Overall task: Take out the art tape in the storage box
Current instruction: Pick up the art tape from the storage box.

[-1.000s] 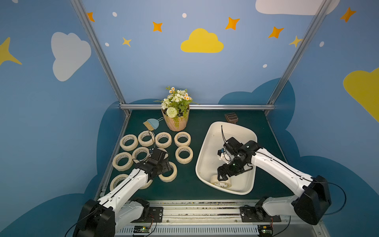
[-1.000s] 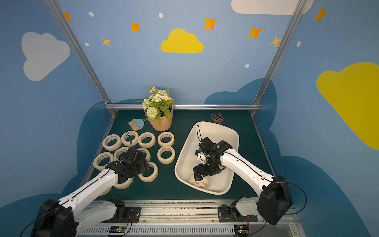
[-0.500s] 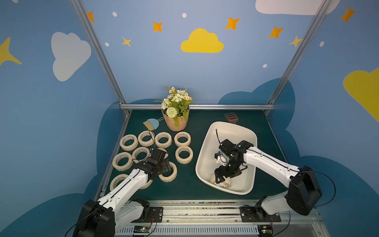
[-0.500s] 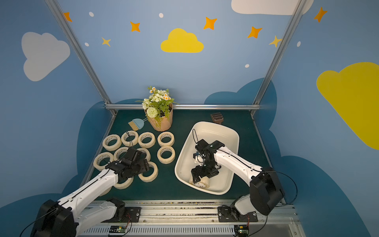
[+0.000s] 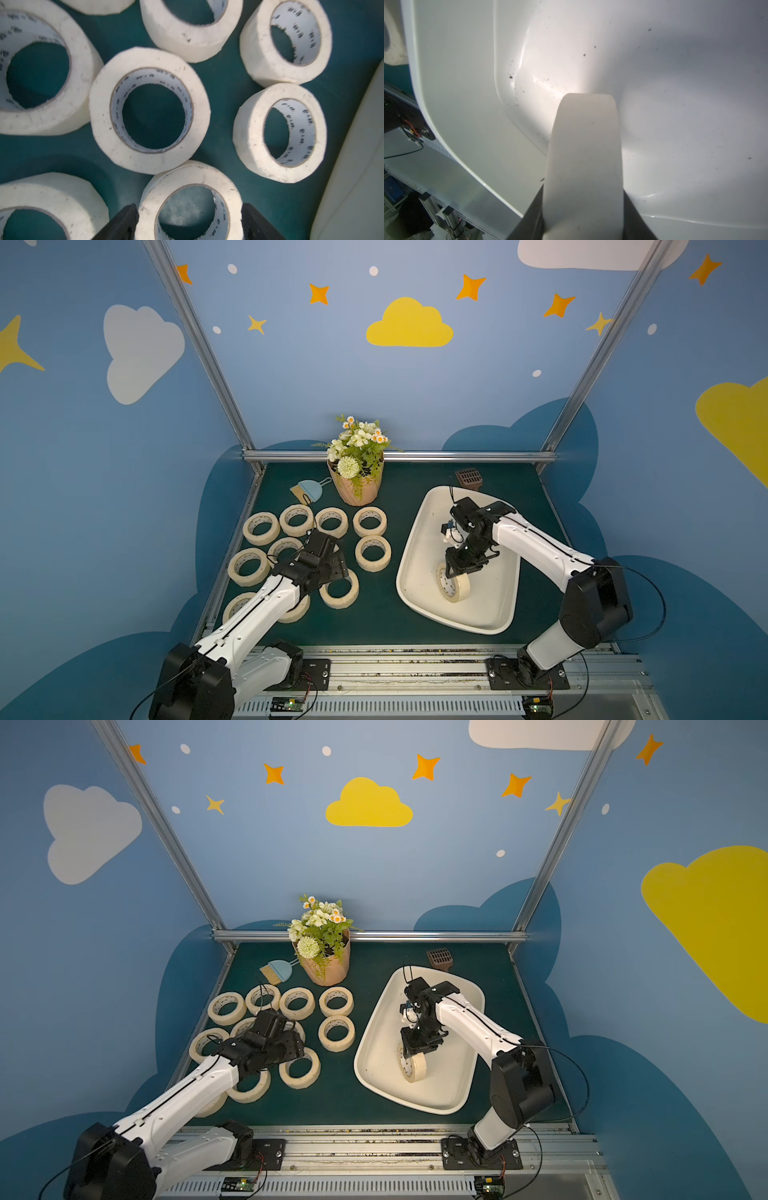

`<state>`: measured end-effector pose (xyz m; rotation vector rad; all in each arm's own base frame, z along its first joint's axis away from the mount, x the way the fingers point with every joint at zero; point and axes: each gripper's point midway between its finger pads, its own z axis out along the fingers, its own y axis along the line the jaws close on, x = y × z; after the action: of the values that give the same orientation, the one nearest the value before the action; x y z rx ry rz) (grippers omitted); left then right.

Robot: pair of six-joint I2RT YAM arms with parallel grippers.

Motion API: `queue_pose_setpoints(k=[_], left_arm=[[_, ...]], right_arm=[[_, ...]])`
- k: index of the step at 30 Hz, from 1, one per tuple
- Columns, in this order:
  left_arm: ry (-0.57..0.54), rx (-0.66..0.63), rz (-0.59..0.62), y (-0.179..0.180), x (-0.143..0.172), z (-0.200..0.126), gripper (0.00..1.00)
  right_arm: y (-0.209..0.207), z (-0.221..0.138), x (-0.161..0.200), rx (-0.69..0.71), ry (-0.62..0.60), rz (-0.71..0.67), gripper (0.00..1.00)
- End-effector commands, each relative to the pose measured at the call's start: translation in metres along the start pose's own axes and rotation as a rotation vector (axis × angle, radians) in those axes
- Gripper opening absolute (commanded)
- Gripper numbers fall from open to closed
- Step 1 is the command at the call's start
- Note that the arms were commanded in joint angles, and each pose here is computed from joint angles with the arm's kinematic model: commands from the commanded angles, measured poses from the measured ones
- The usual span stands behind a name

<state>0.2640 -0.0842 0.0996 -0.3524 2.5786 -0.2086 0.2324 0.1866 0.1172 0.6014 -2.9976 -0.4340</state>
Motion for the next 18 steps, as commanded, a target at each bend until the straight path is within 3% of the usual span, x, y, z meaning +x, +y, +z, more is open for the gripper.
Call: queue_pose_setpoints(k=[1, 7, 10, 13, 18], left_arm=[[-0.006, 0.042, 0.071, -0.018, -0.011, -0.004, 0.83], [-0.062, 0.269, 0.257, -0.103, -0.034, -0.023, 0.85], [-0.099, 0.5, 0.393, -0.167, -0.031, -0.037, 0.85], [-0.135, 0.681, 0.427, -0.208, -0.03, -0.048, 0.89], [-0.13, 0.745, 0.461, -0.236, -0.029, -0.044, 0.92]], right_arm=[[-0.017, -0.015, -0.021, 0.025, -0.04, 0.038, 0.0], [-0.007, -0.052, -0.064, -0.055, -0.154, 0.059, 0.0], [0.027, -0.072, -0.076, -0.233, -0.191, 0.03, 0.0], [0.056, -0.087, -0.082, -0.366, -0.219, -0.009, 0.0], [0.086, -0.097, -0.077, -0.457, -0.217, -0.073, 0.0]])
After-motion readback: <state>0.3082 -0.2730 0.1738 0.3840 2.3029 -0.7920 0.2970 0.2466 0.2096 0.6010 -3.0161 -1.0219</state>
